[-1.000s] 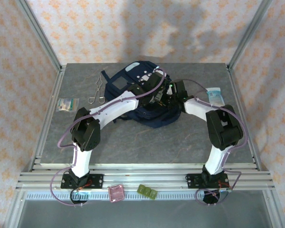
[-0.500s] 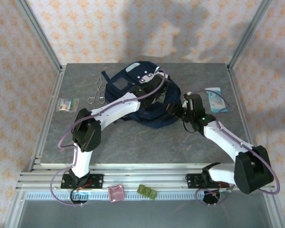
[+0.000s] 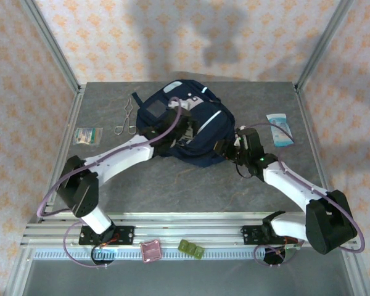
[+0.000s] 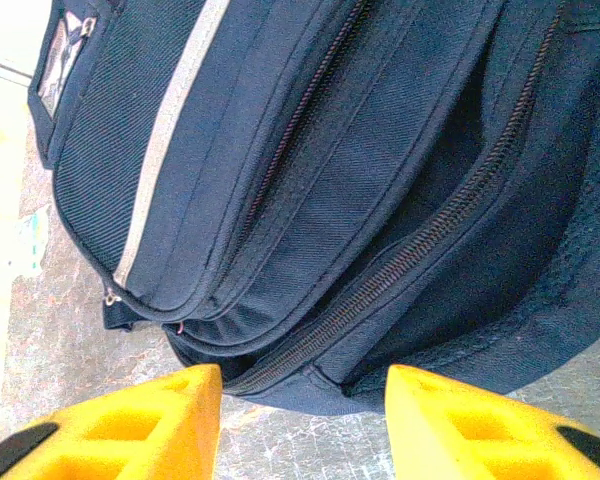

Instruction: Pack the student bag

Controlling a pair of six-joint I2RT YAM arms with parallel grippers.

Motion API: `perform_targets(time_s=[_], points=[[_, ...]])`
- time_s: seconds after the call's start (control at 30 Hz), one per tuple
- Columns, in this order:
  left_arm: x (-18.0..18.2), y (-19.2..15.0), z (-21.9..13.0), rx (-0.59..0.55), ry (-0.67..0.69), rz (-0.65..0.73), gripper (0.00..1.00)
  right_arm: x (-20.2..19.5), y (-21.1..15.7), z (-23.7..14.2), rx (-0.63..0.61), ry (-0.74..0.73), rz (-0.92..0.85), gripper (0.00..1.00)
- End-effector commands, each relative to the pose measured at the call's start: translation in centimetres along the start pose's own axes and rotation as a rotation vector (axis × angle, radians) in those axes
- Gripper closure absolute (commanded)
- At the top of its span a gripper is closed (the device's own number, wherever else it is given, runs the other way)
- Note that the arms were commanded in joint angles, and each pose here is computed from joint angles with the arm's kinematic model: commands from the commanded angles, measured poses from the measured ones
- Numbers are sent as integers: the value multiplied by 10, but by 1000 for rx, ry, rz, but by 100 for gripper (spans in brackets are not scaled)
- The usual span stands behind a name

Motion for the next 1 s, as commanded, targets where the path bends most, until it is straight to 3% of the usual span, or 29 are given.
perform_targets(time_s=[0.0, 0.27, 0.47, 0.5, 0.63, 0.7, 0.97], points=[[18, -12, 14, 3, -9, -94, 36, 12, 3, 1, -9, 55, -2, 54], [41, -21, 57, 97, 47, -92, 34, 9, -1, 1, -3, 56, 11, 54], [41, -24, 77, 133, 14, -102, 38, 9, 0, -1, -15, 53, 8, 54], [42, -26, 79, 137, 15, -104, 43, 10, 0, -1, -13, 57, 7, 54], [40, -28, 82, 142, -22, -117, 85, 8, -2, 3, 6, 55, 10, 55], [38, -26, 79, 139, -47, -125, 100, 6, -3, 7, 20, 41, 12, 56], [26, -17, 60, 84, -223, -249, 100, 12, 8, 35, 20, 7, 30, 58]])
Point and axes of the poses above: each hand's point on the last joint's axis, 136 mm out from that joint toward the fingers, its own z axis out along the fingers, its own x axis along the line the jaws close on, y = z × x, the point moved 9 cm from there along -z, back along the fingers, and after that the axes turned 14 degrees about z, right-handed, at the moved point
